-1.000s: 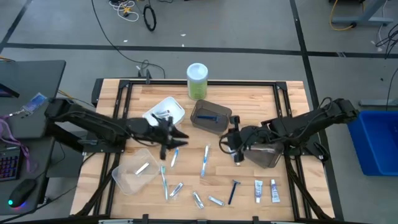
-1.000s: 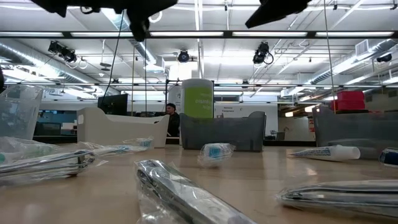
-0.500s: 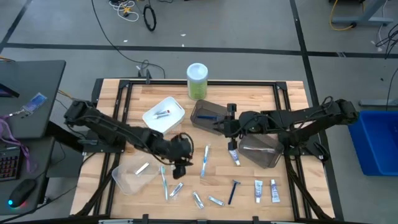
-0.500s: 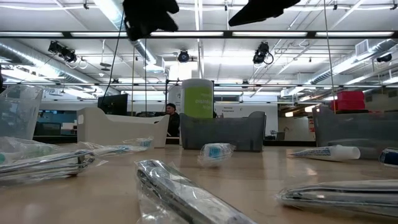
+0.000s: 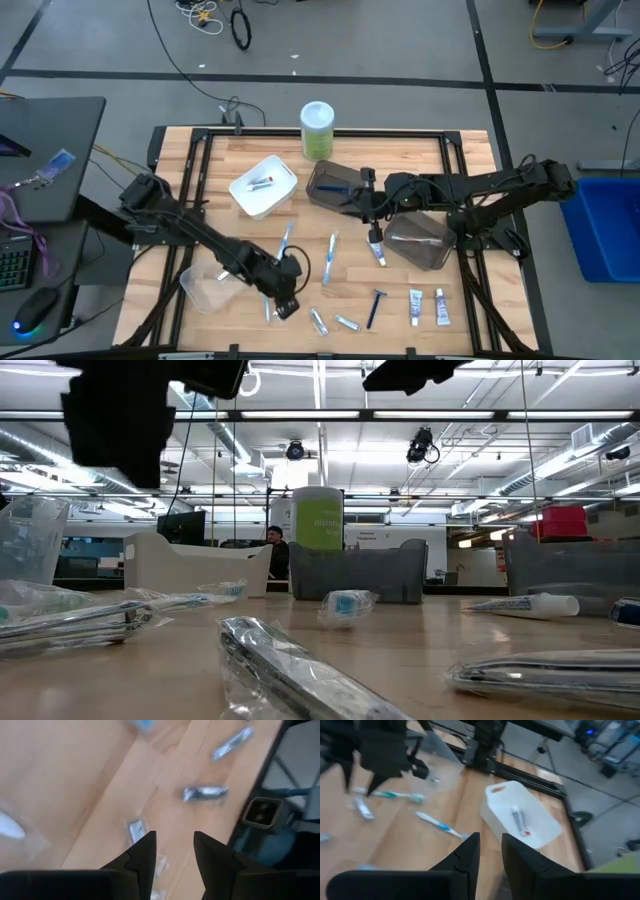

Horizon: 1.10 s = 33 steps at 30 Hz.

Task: Pick & Place Travel size toiletries
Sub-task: Put the nail cutter into the transparent bin

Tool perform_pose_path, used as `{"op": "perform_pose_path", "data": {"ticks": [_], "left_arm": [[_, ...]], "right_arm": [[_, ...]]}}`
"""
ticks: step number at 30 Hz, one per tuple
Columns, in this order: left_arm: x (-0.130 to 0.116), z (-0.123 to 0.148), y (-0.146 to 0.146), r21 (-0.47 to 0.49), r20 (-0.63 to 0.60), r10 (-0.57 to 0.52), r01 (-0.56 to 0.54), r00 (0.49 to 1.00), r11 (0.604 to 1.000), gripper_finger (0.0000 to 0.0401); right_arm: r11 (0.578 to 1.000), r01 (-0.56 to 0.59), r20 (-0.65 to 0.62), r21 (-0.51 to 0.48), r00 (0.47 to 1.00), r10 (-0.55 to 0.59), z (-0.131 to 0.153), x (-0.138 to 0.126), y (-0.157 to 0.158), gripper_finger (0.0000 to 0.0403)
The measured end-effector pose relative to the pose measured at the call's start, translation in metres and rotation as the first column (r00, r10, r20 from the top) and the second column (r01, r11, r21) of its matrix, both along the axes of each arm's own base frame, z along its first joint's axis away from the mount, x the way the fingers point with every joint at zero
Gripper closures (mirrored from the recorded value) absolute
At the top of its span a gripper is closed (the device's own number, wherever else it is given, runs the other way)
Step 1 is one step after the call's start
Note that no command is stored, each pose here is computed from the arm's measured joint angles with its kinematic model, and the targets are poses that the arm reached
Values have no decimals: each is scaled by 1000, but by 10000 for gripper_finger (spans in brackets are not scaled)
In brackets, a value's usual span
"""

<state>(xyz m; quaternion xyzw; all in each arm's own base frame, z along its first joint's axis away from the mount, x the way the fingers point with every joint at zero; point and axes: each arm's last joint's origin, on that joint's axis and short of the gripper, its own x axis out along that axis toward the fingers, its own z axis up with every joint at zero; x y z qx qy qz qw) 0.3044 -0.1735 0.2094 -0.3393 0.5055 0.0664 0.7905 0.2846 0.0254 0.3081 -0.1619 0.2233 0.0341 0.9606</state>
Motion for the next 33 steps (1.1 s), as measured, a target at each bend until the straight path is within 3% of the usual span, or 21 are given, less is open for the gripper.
{"op": "perform_pose_path", "data": {"ticks": [7,14,21,33], "left_arm": [[1,-32,-17,30,-83,63,-61,995,998,263],[2,-57,-25,43,-148,107,-102,983,994,263],[2,-58,-24,80,-124,120,-111,985,991,263],[9,-58,-12,173,-92,8,8,996,985,265]], "right_arm": [[993,-55,-5,106,998,56,-4,0,3,313],[987,-43,-1,153,999,44,-9,0,3,311],[987,-44,7,154,999,44,-8,0,3,311],[987,-47,19,152,999,45,-7,0,3,309]]}}
